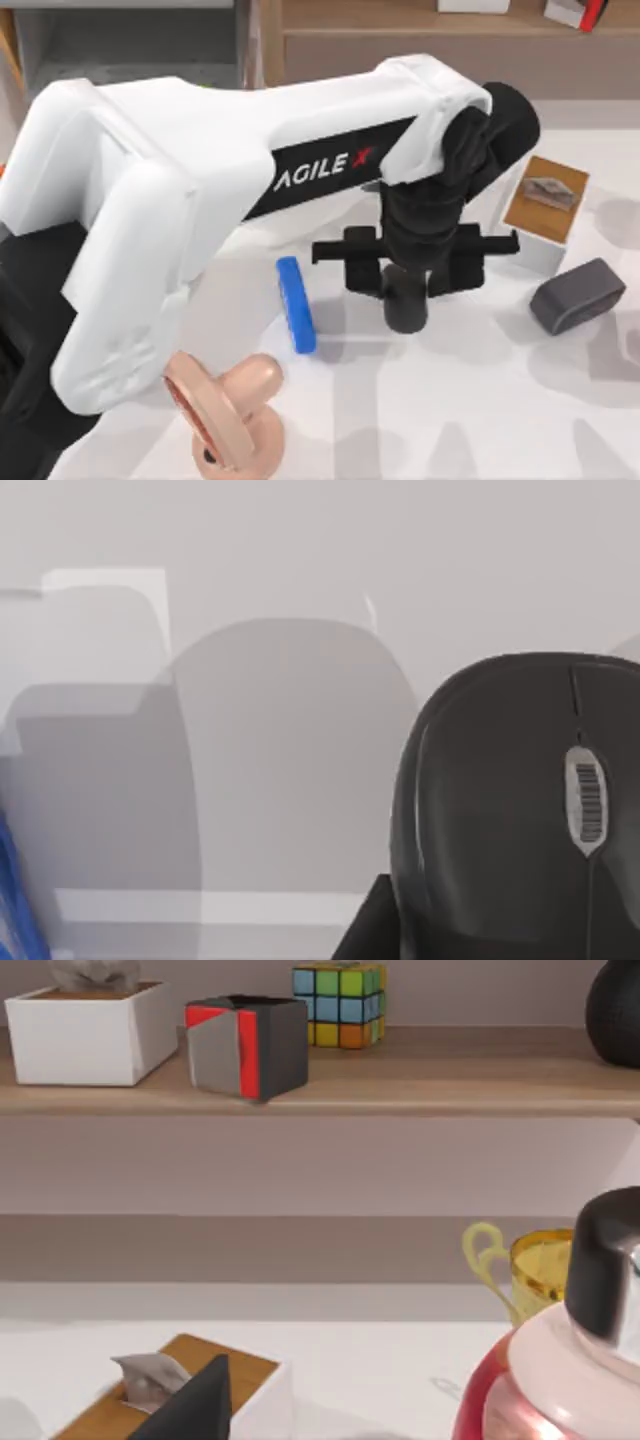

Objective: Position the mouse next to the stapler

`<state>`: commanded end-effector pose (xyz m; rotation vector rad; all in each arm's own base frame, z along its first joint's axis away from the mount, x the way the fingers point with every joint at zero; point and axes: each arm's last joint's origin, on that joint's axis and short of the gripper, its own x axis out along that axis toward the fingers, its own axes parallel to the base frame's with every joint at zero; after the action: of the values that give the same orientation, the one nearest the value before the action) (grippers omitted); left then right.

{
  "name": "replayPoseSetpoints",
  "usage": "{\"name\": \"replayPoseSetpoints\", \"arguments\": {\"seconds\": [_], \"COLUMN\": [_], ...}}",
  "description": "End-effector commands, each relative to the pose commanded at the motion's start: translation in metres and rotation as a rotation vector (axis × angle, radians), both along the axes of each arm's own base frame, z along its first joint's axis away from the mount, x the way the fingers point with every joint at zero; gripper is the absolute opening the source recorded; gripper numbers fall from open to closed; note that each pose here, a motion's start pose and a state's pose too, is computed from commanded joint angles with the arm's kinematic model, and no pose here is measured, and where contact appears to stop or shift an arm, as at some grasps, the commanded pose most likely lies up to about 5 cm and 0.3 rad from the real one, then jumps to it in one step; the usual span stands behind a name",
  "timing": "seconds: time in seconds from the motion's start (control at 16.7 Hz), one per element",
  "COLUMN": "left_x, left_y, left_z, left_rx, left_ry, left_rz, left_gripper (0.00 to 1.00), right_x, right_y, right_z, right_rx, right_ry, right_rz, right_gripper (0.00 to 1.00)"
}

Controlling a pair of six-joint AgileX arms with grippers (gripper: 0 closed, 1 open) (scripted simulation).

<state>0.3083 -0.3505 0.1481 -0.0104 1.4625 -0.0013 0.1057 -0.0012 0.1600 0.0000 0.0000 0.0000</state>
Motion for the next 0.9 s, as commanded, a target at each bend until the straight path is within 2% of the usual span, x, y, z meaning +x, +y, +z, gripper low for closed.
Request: {"name": "replayPoseSetpoints", "arguments": {"seconds": [0.3,0.9], "left_x": [-0.0004,-0.0004], "left_y": [0.0004,0.0004], "left_z": [-0.0038,-0.0038], "left_rx": [0.008,0.008], "left_ry": [0.008,0.008], "left_rz": [0.000,0.000], "left_gripper": [0.00,0.75], "right_x": [0.0000,0.0000], "right_y": [0.0000,0.0000], "right_z": [0.0000,0.0000], "right_rx": [0.000,0.000], "right_ry": [0.000,0.000], "right_rz": [0.000,0.000], "right_gripper": [1.00,1.00]}}
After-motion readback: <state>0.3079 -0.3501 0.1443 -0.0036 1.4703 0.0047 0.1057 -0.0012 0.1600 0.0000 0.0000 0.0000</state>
